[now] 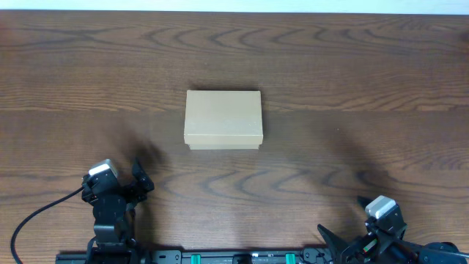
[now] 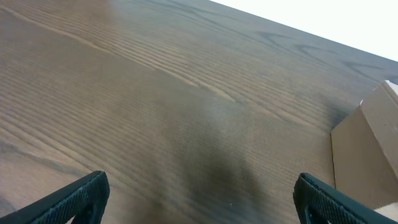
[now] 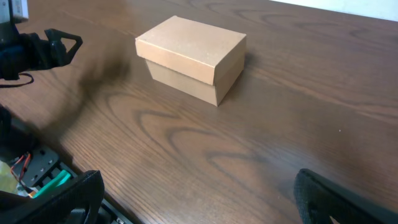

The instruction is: Pack container

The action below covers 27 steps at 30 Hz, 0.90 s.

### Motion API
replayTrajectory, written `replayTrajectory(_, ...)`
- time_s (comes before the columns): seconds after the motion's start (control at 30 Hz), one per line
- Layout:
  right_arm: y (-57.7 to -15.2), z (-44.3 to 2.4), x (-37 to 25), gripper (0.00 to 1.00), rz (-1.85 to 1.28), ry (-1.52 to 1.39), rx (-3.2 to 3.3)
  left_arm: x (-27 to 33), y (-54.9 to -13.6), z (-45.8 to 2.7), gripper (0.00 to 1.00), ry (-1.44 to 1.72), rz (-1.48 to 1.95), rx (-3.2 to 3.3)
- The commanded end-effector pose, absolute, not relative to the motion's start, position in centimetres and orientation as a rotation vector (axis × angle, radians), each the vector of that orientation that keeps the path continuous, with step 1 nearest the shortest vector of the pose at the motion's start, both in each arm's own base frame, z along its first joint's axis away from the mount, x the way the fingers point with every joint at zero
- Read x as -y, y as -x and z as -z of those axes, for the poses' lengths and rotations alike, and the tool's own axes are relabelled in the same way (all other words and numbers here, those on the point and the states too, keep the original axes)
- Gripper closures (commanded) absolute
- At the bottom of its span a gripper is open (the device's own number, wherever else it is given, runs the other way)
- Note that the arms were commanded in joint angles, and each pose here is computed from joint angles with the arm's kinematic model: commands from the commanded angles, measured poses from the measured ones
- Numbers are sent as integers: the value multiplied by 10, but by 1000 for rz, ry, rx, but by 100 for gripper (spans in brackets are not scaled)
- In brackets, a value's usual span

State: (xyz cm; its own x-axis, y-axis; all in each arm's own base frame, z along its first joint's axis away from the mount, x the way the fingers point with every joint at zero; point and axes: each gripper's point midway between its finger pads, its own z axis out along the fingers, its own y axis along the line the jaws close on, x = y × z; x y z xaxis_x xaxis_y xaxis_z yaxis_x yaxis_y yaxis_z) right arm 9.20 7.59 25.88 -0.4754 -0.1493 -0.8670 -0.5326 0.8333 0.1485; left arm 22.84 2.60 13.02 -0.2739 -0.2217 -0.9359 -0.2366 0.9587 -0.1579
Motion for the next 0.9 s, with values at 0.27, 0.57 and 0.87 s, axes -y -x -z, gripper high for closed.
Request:
replayTrajectory(0.27,-92,-260,-74,1,-497,480,-2041,-31,-227,-122,5,338,-57,-1872)
replayTrajectory(0.57,-147,-269,-53,1,-220,355,-1902,-31,-227,-122,5,338,-57,-1872)
replayTrajectory(0.87,-189,-171,-26,1,-42,167,-2016,-31,-227,-122,5,338,-56,-1872)
